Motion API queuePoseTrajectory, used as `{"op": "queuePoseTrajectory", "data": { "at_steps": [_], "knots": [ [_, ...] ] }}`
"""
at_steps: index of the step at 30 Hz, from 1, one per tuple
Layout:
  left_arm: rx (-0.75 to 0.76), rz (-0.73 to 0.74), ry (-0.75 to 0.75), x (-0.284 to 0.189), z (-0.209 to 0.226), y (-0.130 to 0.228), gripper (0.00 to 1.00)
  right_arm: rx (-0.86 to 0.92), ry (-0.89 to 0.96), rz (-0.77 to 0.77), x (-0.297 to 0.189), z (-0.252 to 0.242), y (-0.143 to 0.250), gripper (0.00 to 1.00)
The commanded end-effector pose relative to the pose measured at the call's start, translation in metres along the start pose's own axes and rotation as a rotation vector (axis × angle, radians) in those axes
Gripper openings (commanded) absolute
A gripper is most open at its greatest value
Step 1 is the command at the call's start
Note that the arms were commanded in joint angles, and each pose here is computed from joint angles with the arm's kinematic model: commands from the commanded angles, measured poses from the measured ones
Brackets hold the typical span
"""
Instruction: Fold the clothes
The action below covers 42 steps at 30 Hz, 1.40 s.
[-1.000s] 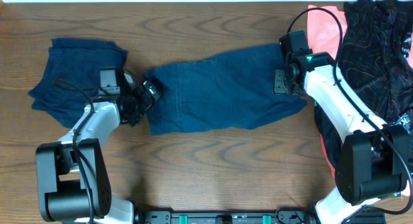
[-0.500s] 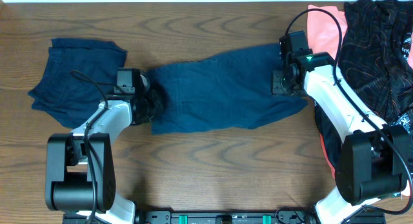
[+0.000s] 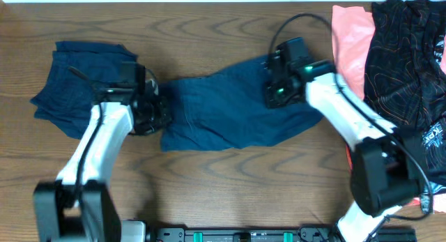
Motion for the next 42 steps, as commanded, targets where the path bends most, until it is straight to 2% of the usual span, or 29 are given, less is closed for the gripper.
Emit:
{"op": "queuePoseTrajectory", "data": {
  "at_steps": [1,4,8,14,18,22,28,34,37,42],
  "knots": [
    [0.047,-0.075,0.013,-0.031,-0.009,-0.003,0.06,-0.075,-0.072,0.103,0.033,0.030,0.020,0.07],
    [0.062,-0.122,0.029,-0.052,-0.015,0.001,0.06,-0.125,-0.108,0.165,0.064,0.051,0.035,0.07],
    [0.088,-0.209,0.056,-0.079,-0.024,0.003,0.06,-0.223,-0.291,0.234,0.102,0.100,0.060,0.08],
    [0.127,-0.317,0.126,-0.116,-0.039,0.006,0.06,-0.349,-0.375,0.175,0.129,0.153,0.075,0.13],
    [0.127,-0.326,0.134,-0.122,-0.040,0.011,0.06,-0.369,-0.372,0.113,0.121,0.165,0.060,0.34],
    [0.111,-0.277,0.118,-0.116,-0.036,0.017,0.06,-0.300,-0.226,0.069,0.092,0.140,0.030,0.42],
    [0.105,-0.258,0.112,-0.112,-0.035,0.016,0.06,-0.237,0.036,0.034,0.021,0.063,-0.001,0.49],
    [0.127,-0.254,0.121,-0.110,-0.041,0.018,0.06,-0.122,0.267,0.193,0.009,-0.023,0.021,0.43],
    [0.149,-0.255,0.132,-0.109,-0.048,0.019,0.06,-0.071,0.293,0.232,0.020,-0.050,0.037,0.40],
    [0.151,-0.264,0.171,-0.108,-0.065,0.020,0.06,-0.046,0.299,0.252,0.040,-0.068,0.060,0.35]
  ]
}}
Point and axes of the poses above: each gripper's point midway between its finger pads, its own x axis out along the fingers, its own z axis along the line the jaws close on, y = z × x, the point moved 5 cm from there along -x, back along the fingers, and after that the axes turned 5 degrees about x, right-handed, at the moved point
